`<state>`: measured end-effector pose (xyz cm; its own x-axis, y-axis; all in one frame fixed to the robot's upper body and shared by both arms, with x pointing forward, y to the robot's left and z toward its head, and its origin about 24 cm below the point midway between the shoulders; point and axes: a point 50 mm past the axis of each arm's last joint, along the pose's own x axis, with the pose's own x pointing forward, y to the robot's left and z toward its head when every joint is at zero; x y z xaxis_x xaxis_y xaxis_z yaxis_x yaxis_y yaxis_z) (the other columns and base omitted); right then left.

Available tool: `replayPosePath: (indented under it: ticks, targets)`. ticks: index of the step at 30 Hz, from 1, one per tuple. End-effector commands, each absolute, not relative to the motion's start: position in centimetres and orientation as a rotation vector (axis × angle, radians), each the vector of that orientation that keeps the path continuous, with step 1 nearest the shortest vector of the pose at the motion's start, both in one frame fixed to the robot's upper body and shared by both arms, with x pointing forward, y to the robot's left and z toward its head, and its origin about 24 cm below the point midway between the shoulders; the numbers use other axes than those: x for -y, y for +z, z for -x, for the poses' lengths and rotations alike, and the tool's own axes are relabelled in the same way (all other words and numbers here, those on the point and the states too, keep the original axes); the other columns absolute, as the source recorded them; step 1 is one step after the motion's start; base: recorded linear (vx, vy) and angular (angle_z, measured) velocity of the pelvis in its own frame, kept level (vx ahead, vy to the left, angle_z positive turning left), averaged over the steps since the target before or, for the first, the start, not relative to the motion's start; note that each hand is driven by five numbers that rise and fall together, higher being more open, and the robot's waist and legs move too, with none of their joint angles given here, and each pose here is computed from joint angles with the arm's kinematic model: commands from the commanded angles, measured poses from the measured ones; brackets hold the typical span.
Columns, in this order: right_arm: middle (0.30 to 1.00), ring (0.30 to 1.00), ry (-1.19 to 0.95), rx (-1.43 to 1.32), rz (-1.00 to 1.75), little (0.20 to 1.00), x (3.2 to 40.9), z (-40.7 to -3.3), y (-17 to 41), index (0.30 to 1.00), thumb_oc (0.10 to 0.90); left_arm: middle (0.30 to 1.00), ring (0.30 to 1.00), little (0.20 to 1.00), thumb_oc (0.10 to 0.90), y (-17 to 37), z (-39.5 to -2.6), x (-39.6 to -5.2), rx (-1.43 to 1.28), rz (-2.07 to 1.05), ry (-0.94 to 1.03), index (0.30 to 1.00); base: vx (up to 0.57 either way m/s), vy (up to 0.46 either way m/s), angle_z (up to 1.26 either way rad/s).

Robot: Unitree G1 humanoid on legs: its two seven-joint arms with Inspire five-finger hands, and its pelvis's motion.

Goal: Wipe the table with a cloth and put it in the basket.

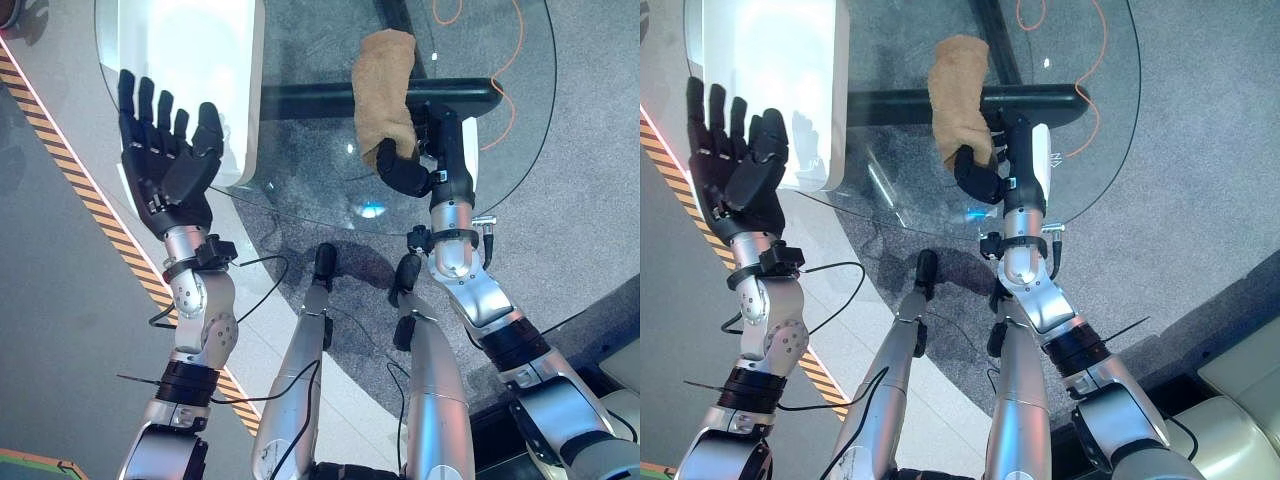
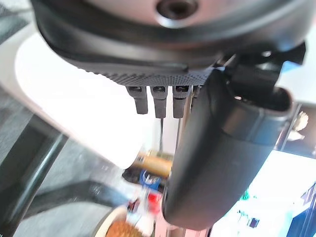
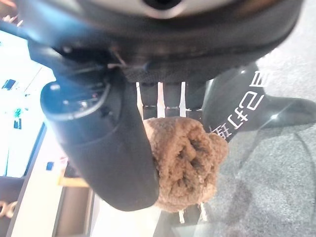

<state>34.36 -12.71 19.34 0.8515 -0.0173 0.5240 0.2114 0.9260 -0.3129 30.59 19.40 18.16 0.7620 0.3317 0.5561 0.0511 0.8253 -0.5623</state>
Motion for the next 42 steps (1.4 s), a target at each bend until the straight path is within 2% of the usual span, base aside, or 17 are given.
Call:
replayPosePath:
  ticks: [1, 16, 42]
  targets:
    - [0.3, 0.3, 0.016, 1.04, 0.205, 0.2, 9.7, -29.5, 27.3, 0.3, 0.1, 0.9, 0.9, 0.9, 0.8, 23.2, -28.8, -19.9, 0.953, 0.632, 0.058, 0.9, 0.0, 0.0, 0.0]
    - [0.3, 0.3, 0.213, 1.138, 0.203, 0.2, 8.0, -27.6, 29.0, 0.3, 0.1, 0.9, 0.9, 0.9, 0.8, 25.6, -29.9, -17.1, 0.925, 0.763, -0.183, 0.9, 0.0, 0.0, 0.0]
    - [0.3, 0.3, 0.412, 1.194, 0.188, 0.2, 5.7, -25.8, 30.4, 0.3, 0.1, 0.9, 0.9, 0.9, 0.8, 26.2, -31.5, -13.7, 0.719, 0.803, -0.364, 0.9, 0.0, 0.0, -0.02]
